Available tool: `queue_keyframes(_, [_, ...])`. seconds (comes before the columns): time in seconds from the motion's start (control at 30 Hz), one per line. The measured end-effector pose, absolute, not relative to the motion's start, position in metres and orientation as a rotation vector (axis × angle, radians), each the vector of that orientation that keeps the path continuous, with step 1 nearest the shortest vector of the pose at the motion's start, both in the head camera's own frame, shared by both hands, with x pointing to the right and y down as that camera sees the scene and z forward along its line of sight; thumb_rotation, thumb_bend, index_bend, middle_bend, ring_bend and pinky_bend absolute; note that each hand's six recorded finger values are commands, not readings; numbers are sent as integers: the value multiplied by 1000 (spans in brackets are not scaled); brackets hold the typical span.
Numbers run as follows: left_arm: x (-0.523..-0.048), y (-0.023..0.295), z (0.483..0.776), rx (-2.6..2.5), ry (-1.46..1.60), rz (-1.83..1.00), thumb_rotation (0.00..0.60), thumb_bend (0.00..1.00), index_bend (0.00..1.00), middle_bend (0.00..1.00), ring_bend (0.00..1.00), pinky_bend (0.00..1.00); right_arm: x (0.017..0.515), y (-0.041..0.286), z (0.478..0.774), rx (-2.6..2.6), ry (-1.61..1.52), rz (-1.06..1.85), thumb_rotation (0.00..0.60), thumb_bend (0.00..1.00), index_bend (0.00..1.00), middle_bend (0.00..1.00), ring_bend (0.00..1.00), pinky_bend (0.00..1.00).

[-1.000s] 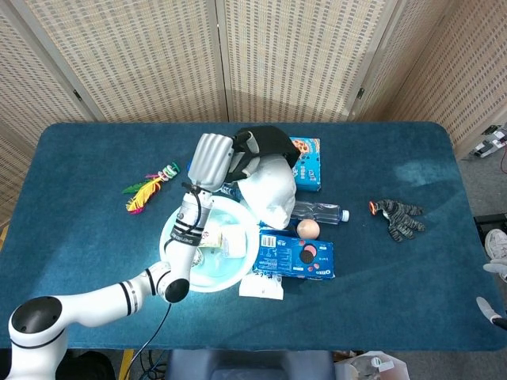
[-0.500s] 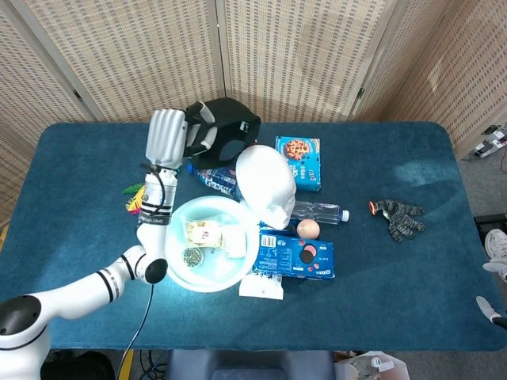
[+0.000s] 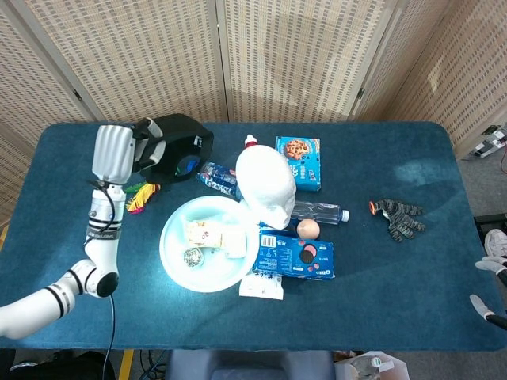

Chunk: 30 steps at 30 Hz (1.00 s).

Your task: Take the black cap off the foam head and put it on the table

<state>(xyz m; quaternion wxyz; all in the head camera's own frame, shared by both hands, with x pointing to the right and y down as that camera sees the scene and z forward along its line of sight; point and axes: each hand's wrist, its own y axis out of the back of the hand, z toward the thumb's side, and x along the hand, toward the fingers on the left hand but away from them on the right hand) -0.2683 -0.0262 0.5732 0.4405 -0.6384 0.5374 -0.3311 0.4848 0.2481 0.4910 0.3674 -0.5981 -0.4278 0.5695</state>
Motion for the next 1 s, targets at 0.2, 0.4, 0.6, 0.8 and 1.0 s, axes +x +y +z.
queue_keyframes(0.2, [-296, -11, 587, -1570, 1253, -896, 600, 358, 597, 1000, 1000, 1000, 481, 246, 492, -1546, -1089, 1455, 600, 240, 345, 315, 223, 303])
queue_keyframes(0.4, [-318, -3, 604, -1537, 1155, -969, 600, 358, 596, 1000, 1000, 1000, 480, 246, 493, -1549, -1084, 1459, 600, 239, 345, 315, 223, 303])
queue_keyframes(0.6, [-331, 5, 625, -1527, 1023, -1011, 600, 358, 595, 1000, 1000, 1000, 478, 246, 491, -1543, -1085, 1456, 600, 240, 345, 315, 223, 303])
queue_keyframes(0.8, [-342, 15, 646, -1514, 891, -1030, 600, 358, 596, 1000, 1000, 1000, 478, 247, 491, -1540, -1086, 1460, 600, 239, 345, 315, 223, 303])
queue_keyframes(1.0, [-358, 28, 670, -1534, 760, -1082, 600, 358, 592, 1000, 1000, 1000, 477, 247, 491, -1539, -1084, 1461, 600, 239, 345, 315, 223, 303])
